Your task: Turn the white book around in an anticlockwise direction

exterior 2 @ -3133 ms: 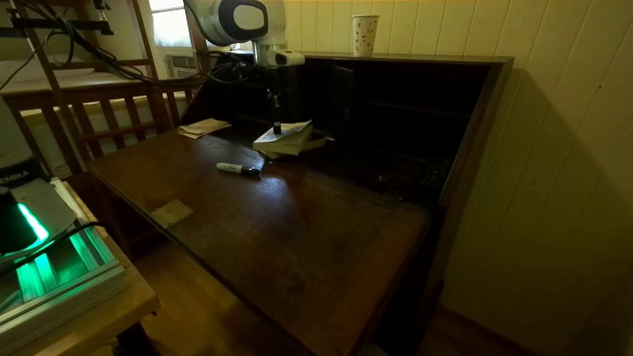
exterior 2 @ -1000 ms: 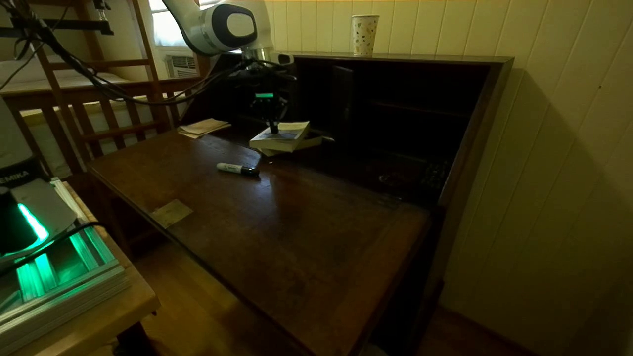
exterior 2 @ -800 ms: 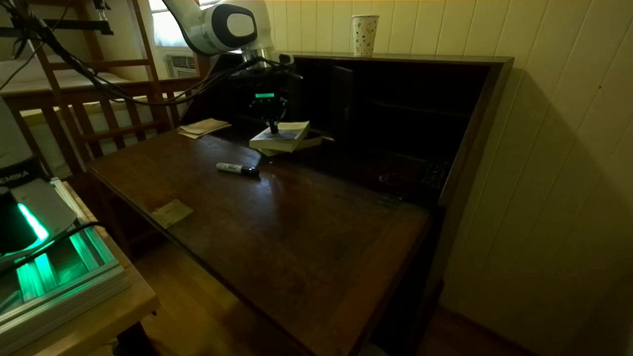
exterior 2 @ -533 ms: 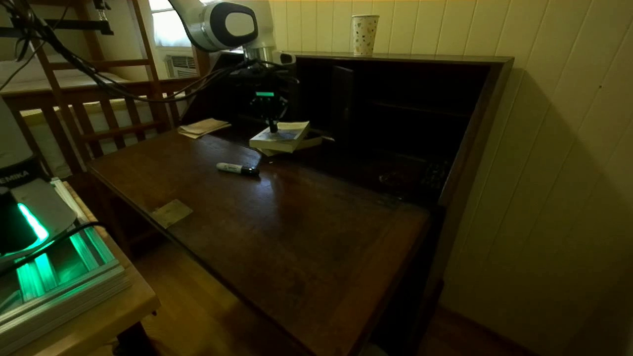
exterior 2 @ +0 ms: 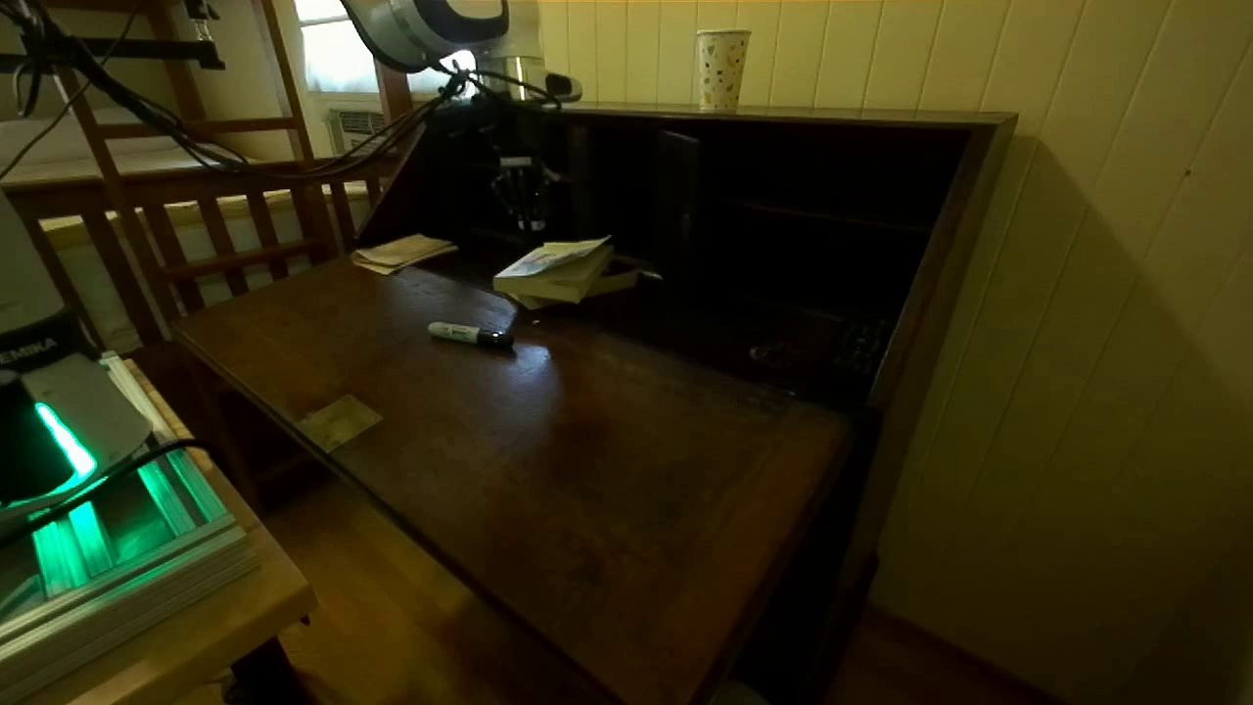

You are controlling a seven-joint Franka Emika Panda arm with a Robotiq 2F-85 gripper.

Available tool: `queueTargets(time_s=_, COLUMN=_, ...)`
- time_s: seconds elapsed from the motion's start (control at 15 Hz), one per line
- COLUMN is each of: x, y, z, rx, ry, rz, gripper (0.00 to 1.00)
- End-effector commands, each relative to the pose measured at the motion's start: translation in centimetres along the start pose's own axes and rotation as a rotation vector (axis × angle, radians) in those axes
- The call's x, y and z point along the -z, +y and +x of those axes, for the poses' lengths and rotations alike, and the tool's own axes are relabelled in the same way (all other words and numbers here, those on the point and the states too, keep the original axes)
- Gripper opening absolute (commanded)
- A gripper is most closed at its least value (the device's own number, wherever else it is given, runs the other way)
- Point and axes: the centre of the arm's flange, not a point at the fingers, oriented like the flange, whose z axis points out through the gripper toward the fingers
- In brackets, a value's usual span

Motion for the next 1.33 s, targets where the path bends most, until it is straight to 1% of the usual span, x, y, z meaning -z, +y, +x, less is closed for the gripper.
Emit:
queueTargets(time_s=0.0, x=0.1, y=1.8, z=-2.2, rx=0.023, ry=-0.043, rz=-0.107, gripper=0.00)
queueTargets(time_s=0.13, x=-1.2, y=2.7, z=-2.5, rx=0.051, ry=-0.062, rz=-0.152, gripper=0.00)
queueTargets(time_s=0.4, x=-3.7, y=3.1, z=-3.1, rx=0.107, ry=-0.120, rz=-0.176, gripper=0.00)
queueTargets(time_s=0.53, x=-5.1, y=3.1, z=-3.2, rx=0.119, ry=-0.136, rz=-0.190, gripper=0.00)
queueTargets(time_s=0.67, x=-6.3, y=3.5, z=-2.9, rx=0.105, ry=-0.145, rz=-0.221, gripper=0.00)
queueTargets(time_s=0.87, x=-7.3, y=4.6, z=-2.5, rx=0.012, ry=-0.143, rz=-0.268, gripper=0.00)
queueTargets(time_s=1.07, x=-7.7, y=5.2, z=-1.8, rx=-0.113, ry=-0.127, rz=-0.252, gripper=0.00)
queueTargets(time_s=1.27, x=-7.8, y=5.3, z=-0.9, rx=-0.225, ry=-0.092, rz=-0.214, gripper=0.00)
